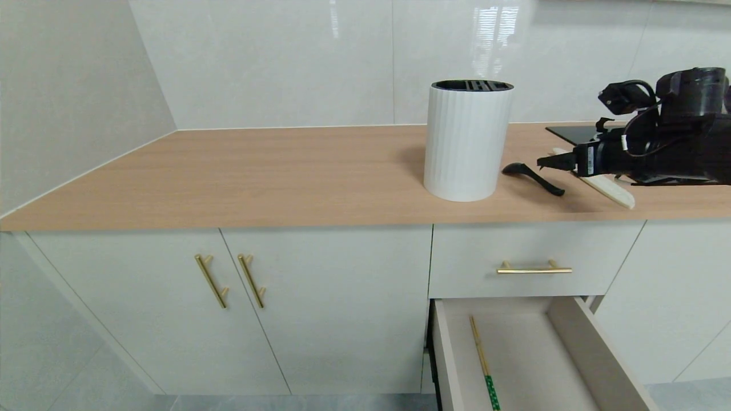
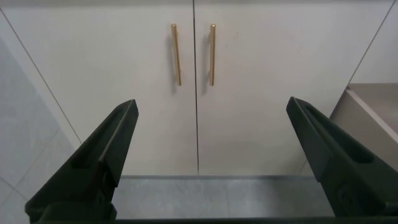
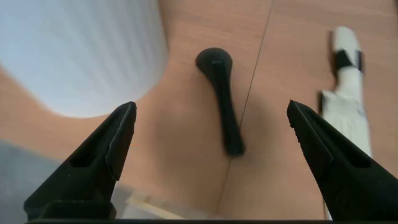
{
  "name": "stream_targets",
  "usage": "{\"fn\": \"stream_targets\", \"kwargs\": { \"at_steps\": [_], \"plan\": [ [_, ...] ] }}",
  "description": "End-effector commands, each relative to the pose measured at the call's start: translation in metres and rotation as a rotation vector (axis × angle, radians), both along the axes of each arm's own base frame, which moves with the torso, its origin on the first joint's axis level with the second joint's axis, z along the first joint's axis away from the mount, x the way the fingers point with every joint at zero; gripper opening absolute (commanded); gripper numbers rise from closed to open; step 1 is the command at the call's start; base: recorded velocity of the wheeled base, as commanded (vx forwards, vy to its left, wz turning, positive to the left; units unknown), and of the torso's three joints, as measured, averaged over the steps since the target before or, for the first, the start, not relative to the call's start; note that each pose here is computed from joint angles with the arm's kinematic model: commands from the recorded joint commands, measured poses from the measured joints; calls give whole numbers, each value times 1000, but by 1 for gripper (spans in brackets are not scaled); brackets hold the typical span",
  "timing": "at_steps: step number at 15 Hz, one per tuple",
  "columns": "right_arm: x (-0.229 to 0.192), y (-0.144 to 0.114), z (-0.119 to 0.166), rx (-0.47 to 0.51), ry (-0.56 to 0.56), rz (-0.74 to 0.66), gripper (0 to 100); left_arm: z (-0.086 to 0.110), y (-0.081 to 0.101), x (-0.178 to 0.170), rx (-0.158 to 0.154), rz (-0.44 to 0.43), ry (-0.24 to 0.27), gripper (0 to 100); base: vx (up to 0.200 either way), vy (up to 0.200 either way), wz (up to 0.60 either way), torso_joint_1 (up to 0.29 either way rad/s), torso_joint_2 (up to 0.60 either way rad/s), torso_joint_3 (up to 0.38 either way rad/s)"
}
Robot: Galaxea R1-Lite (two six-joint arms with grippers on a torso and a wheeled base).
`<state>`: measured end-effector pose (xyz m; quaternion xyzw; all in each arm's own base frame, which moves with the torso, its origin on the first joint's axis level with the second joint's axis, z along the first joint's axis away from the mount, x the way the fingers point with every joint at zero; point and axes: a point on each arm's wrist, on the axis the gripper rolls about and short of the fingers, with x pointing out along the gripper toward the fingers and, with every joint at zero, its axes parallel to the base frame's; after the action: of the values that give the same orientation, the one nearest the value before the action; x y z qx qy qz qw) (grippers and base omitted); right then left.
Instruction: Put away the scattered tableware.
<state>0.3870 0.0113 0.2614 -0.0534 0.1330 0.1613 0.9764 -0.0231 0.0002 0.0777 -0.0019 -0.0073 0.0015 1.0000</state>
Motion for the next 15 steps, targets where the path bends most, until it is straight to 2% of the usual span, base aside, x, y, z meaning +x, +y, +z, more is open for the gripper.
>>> {"fn": "stream_targets", "kwargs": {
  "at_steps": [1,11,12,15],
  "plan": [
    [40,-7,-40,-12,69,4,100,0,0,0,-1,0,1,100,0,0,0,0,0,0],
    [68,-7,-63,-7,85,8,100,0,0,0,-1,0,1,100,0,0,0,0,0,0],
    [69,-7,-64,-6,87,7,0,0,0,0,-1,0,1,100,0,0,0,0,0,0],
    [70,-6,-65,-6,90,9,0,0,0,0,-1,2,1,100,0,0,0,0,0,0]
  ]
}}
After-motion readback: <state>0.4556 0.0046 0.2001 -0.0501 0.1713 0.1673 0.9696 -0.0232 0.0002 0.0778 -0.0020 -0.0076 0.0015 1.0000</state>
